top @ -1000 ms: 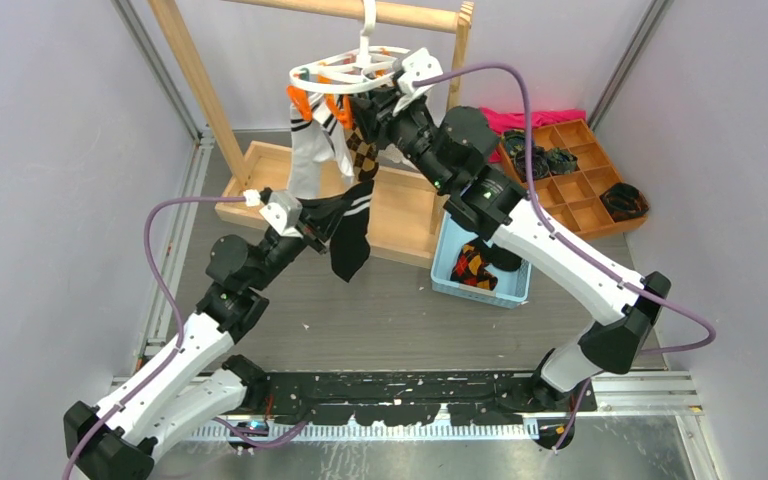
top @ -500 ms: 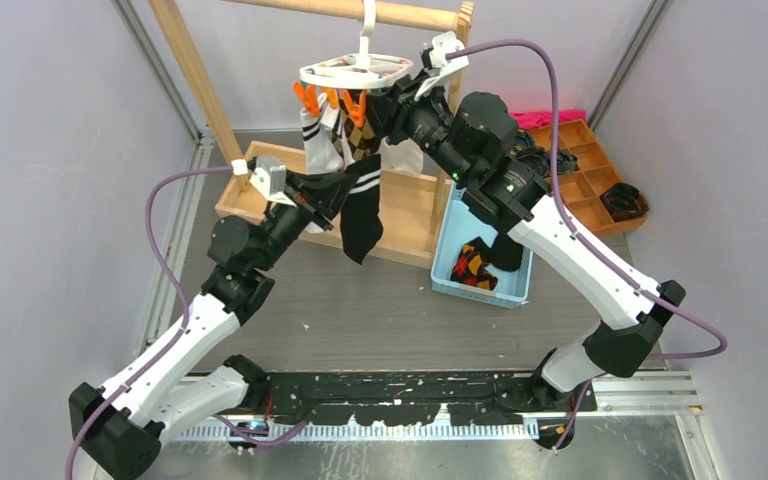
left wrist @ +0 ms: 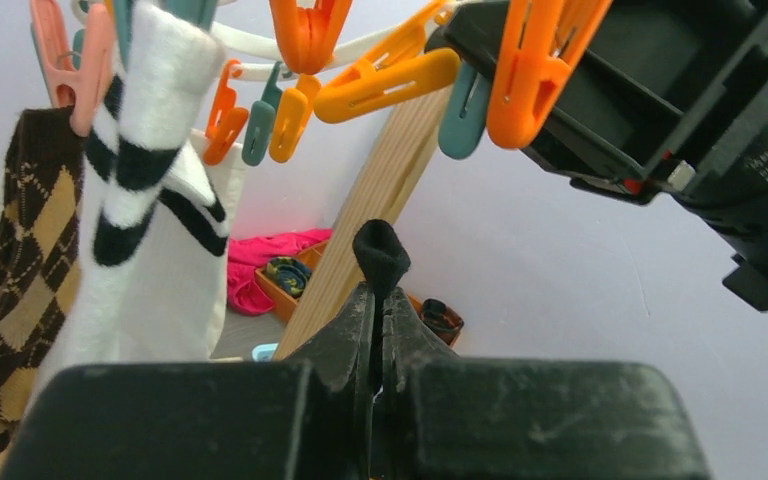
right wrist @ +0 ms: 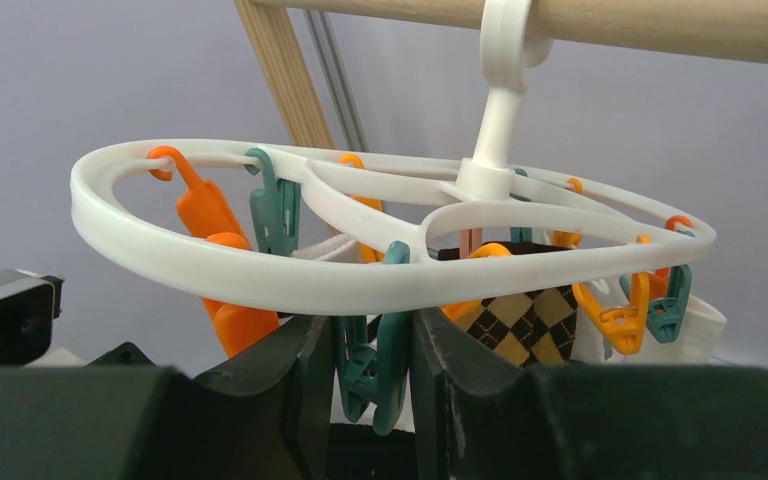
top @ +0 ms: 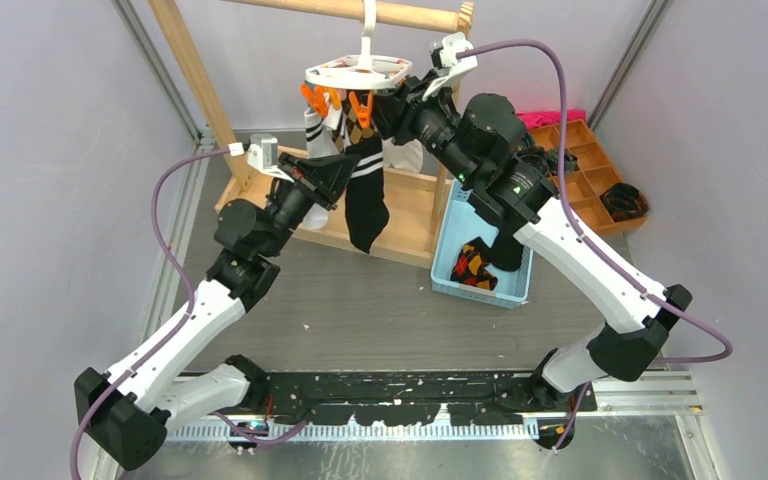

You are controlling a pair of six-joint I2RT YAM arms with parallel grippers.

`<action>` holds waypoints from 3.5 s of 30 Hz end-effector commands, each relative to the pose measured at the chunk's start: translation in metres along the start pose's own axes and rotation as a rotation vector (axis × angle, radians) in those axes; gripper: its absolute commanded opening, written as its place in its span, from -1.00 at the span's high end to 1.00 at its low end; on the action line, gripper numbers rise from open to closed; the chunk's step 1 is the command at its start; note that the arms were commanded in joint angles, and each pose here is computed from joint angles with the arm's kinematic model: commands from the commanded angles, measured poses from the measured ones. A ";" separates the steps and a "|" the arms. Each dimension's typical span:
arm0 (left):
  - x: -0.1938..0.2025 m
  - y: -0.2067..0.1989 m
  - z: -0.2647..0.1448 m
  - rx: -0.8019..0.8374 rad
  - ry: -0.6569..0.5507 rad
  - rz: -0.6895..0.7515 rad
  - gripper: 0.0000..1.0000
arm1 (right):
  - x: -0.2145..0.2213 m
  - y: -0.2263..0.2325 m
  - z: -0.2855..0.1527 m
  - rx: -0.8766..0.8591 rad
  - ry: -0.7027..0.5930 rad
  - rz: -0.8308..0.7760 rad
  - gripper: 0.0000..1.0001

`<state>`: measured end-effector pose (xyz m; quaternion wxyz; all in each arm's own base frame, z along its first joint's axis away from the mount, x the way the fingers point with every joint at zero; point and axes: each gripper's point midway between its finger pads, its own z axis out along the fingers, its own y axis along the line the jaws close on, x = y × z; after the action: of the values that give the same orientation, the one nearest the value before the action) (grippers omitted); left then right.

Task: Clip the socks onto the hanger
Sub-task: Clamp the sock onto the hanger.

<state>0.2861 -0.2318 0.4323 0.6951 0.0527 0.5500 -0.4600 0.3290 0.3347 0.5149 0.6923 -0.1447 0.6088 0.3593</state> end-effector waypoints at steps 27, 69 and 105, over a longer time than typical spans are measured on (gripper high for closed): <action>-0.032 -0.018 -0.020 -0.113 -0.208 0.761 0.99 | -0.015 0.000 -0.008 0.025 -0.020 0.076 0.70; -0.005 0.005 0.016 -0.469 -0.111 1.469 1.00 | 0.006 -0.002 0.008 0.075 0.027 0.225 0.71; -0.030 -0.010 0.001 -0.629 -0.202 1.352 0.99 | 0.020 -0.014 0.018 0.119 0.055 0.148 0.71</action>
<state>0.2944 -0.2449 0.4258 0.8237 0.2169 0.4440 0.2781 0.3449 0.3539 0.4801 0.6338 -0.0892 0.6689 0.3780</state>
